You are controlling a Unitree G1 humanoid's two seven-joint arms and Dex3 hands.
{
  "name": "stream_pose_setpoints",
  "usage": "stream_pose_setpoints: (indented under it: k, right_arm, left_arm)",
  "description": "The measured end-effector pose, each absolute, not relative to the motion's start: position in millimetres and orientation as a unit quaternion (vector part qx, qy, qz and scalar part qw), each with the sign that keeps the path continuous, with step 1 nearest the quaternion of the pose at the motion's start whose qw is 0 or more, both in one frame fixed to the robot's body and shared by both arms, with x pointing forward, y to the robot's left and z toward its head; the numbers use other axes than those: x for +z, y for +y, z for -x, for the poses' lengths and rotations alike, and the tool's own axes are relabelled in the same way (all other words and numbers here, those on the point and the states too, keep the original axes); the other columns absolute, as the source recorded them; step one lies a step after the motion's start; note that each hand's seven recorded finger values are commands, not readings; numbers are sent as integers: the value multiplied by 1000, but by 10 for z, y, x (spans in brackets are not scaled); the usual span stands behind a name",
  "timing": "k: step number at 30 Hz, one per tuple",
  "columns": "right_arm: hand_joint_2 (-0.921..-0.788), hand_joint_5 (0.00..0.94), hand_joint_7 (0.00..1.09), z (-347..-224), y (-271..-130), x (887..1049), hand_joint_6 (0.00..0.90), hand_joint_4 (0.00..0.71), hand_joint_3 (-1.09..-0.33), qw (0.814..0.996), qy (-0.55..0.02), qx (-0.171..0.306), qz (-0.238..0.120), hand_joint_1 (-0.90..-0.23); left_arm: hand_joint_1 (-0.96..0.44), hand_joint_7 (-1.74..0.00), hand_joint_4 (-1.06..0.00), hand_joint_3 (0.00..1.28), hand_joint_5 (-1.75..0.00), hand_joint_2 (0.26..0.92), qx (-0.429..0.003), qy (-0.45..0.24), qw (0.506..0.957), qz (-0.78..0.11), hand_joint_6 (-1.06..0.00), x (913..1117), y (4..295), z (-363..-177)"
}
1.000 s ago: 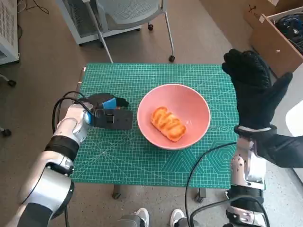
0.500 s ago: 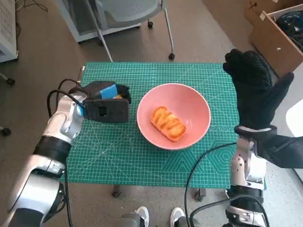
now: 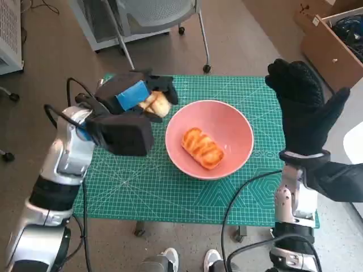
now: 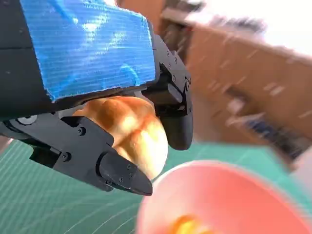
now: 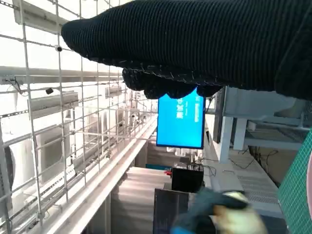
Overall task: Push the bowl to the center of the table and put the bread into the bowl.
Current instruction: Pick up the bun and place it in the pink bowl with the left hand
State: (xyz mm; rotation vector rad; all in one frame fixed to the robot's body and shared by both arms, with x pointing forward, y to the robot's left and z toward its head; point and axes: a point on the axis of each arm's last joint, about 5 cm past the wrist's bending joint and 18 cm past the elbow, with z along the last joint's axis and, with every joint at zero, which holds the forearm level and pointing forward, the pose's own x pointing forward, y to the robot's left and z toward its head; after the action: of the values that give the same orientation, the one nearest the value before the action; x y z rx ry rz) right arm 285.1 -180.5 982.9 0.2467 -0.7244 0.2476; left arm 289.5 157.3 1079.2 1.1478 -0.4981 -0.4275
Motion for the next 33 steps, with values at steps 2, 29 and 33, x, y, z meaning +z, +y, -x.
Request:
stream_pose_setpoints:
  k: [2, 29, 33]
  right_arm:
    - [-921, 2, 532, -2850, -1810, 9824, 67, 264, -701, 921, -351, 120, -123, -624]
    - [-921, 1, 525, -2795, -1831, 9855, 64, 264, -707, 918, -359, 116, -126, -609]
    - [-921, 1, 524, -2782, -1833, 9875, 62, 265, -708, 917, -362, 114, -125, -607]
  left_arm:
    - [2, -918, -753, 31, -1181, 893, -206, -262, 784, -524, -778, 10837, 1498, -2817]
    - [-303, -267, -103, 23, -73, 899, -369, -230, 802, -410, -161, 10382, 1108, -2970]
    - [-468, -208, -21, 26, -15, 910, -364, -224, 810, -401, -107, 10354, 1119, -2983]
